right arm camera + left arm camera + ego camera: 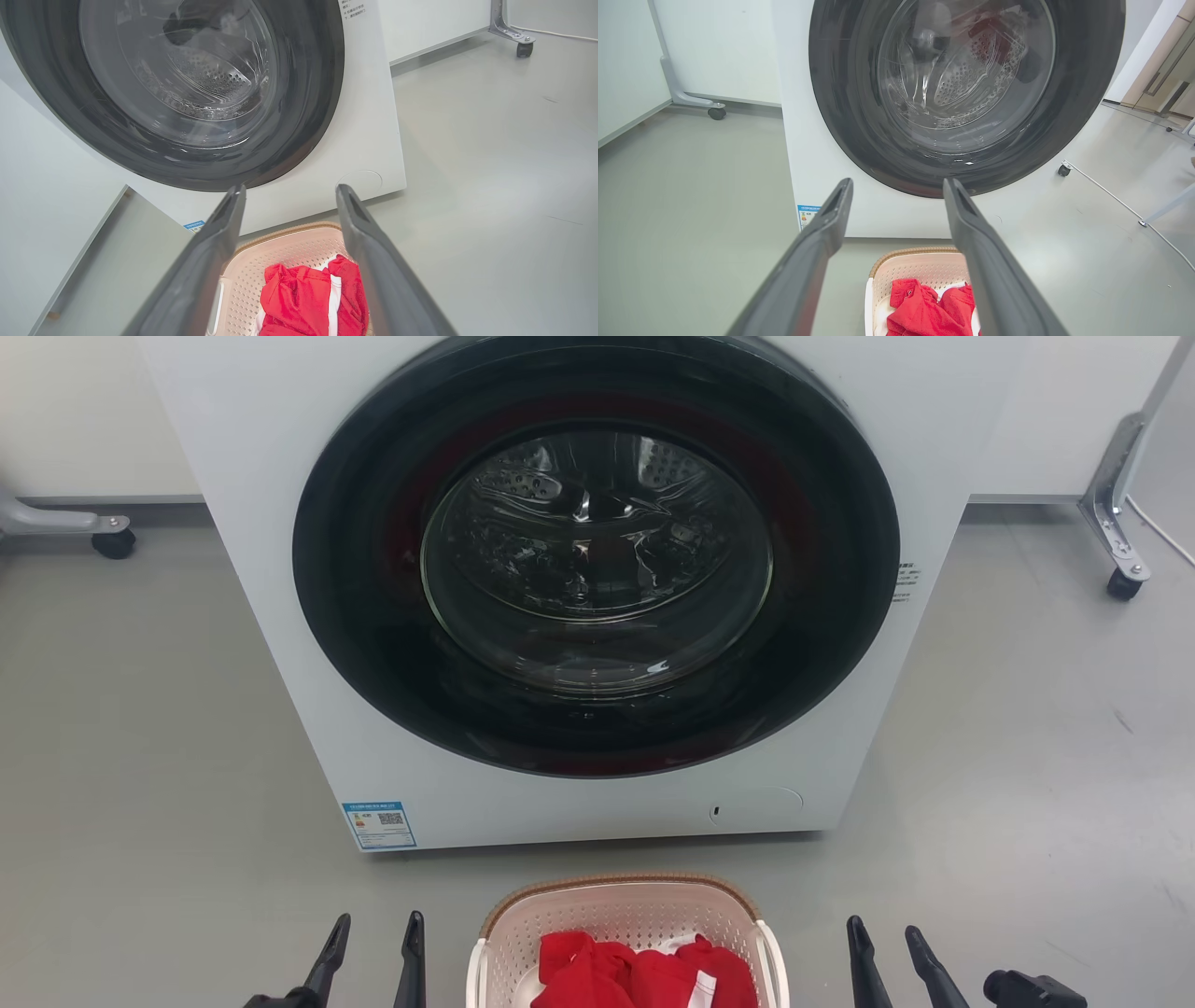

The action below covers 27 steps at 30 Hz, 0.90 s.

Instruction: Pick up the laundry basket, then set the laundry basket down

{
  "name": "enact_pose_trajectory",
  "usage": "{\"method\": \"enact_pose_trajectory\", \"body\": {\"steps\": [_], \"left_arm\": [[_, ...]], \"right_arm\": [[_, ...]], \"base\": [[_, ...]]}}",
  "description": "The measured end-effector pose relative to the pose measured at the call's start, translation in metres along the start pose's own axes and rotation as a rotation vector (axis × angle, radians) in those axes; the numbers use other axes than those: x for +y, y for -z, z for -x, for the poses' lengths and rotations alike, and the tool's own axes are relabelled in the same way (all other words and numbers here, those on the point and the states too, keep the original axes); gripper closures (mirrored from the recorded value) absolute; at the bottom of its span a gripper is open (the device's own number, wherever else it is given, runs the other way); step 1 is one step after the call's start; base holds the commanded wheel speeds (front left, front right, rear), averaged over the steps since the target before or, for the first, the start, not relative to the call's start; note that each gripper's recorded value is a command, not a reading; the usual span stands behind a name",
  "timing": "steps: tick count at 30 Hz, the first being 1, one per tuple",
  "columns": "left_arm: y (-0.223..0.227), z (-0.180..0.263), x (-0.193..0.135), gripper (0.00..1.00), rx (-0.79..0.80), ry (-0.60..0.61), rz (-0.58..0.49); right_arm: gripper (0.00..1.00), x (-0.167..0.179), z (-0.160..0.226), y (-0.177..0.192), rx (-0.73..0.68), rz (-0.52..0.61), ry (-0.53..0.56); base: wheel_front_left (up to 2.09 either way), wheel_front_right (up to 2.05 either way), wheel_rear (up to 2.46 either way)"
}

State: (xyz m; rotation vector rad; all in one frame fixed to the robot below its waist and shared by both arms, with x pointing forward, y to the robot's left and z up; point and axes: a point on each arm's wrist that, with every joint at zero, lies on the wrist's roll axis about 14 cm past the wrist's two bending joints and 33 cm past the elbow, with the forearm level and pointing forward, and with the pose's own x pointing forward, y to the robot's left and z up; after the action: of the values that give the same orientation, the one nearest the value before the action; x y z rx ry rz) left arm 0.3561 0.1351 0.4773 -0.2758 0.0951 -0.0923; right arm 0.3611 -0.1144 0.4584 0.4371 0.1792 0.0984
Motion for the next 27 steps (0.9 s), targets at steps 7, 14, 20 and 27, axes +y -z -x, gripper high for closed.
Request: {"method": "enact_pose_trajectory", "body": {"steps": [7,14,20,27], "left_arm": [[-0.007,0.0,-0.005,0.0,-0.041,0.012,-0.094],[-0.008,0.007,-0.007,0.0,-0.067,0.014,-0.169],[-0.014,0.011,-0.011,0.0,-0.11,0.018,-0.238],[-0.018,0.014,-0.014,0.0,-0.132,0.019,-0.262]], "right_arm": [[0.0,0.007,0.001,-0.003,-0.028,0.094,-0.021],[0.0,0.016,0.003,-0.008,-0.067,0.188,-0.045],[0.0,0.025,0.006,-0.017,-0.125,0.27,-0.068],[0.0,0.025,0.011,-0.017,-0.138,0.309,-0.066]], "base": [[0.0,0.0,0.0],[0.0,0.0,0.0],[0.0,0.0,0.0],[0.0,0.0,0.0]]}}
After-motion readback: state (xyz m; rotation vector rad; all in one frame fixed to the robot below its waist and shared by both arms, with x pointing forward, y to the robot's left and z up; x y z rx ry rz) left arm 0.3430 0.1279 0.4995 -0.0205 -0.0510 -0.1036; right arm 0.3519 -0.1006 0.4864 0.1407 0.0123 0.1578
